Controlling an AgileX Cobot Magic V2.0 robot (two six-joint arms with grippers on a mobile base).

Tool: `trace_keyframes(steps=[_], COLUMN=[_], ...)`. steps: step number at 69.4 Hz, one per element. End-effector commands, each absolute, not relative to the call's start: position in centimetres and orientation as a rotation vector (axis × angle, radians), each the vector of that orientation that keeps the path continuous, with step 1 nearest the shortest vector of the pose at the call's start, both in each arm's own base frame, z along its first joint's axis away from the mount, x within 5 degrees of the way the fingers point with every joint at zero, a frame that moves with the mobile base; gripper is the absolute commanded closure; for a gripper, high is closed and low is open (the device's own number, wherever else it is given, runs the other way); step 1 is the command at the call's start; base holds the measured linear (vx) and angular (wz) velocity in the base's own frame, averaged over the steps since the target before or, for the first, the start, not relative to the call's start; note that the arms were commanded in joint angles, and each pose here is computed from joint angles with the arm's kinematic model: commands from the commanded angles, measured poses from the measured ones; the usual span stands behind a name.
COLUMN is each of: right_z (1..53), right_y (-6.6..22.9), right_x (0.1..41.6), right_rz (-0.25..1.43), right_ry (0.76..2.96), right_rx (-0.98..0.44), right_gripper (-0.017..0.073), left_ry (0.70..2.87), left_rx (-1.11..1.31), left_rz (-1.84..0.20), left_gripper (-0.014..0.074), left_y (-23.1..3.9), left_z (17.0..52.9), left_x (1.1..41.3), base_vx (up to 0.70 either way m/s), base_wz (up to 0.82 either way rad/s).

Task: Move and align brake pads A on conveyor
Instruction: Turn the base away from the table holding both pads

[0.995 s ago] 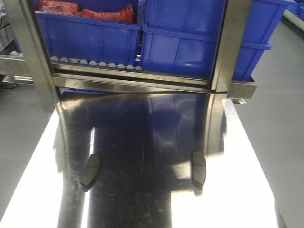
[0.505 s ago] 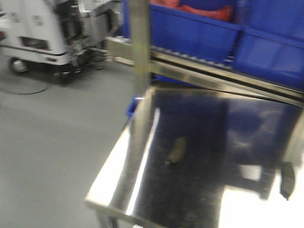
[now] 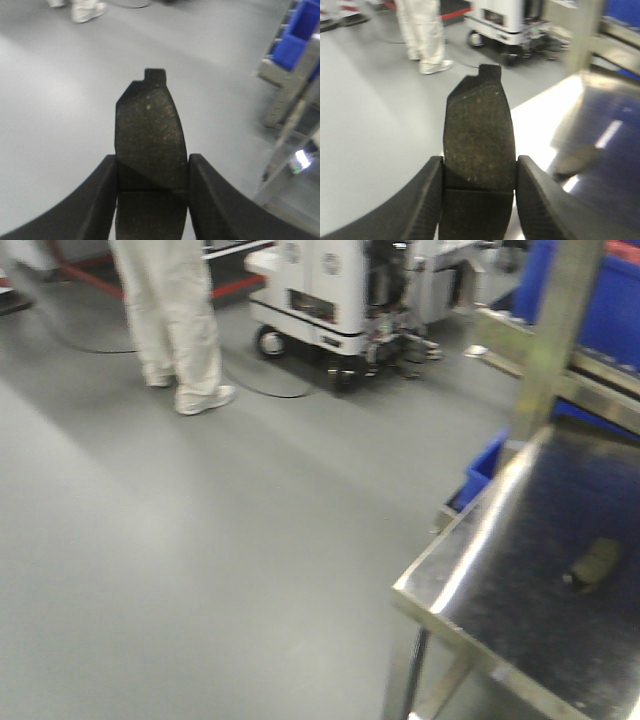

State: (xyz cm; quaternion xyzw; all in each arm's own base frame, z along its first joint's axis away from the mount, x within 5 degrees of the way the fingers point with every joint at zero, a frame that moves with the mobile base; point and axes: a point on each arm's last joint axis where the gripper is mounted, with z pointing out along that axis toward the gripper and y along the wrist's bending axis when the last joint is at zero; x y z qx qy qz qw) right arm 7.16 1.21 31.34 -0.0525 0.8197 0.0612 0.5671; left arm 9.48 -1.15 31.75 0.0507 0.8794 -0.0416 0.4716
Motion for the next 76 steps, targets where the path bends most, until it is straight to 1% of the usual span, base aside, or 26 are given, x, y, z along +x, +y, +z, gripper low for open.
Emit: trace_keyframes(steps=[1,53,64,76], right_z=[33.11,33.11,33.11,33.11], right_y=[1.22,1.22,1.22,1.22], right_x=[7.37,7.37,7.37,7.37], right_rz=[0.142,0.142,0.142,0.142], right_ry=[1.801,1.801,1.801,1.801], right_rx=[-0.124,-0.124,-0.124,-0.124], right_gripper=[0.0566,0.0566,0.0566,0.0566], left_ry=[2.048,2.049,2.05,2.05], left_rx=[0.106,0.106,0.107,0.107], left_rz=[-0.114,-0.115,-0.116,-0.116], left_gripper=[0.06,0.06,0.06,0.06], left_y=[-1.21,-1.22,-1.22,-1.22], left_z=[33.29,33.28,33.28,33.28], left_x=[9.87,9.86,9.78,9.78], base_vx=[-0.19,-0.16,-0.09,-0.03], base_wz=[0.79,0.88,0.56,0.21])
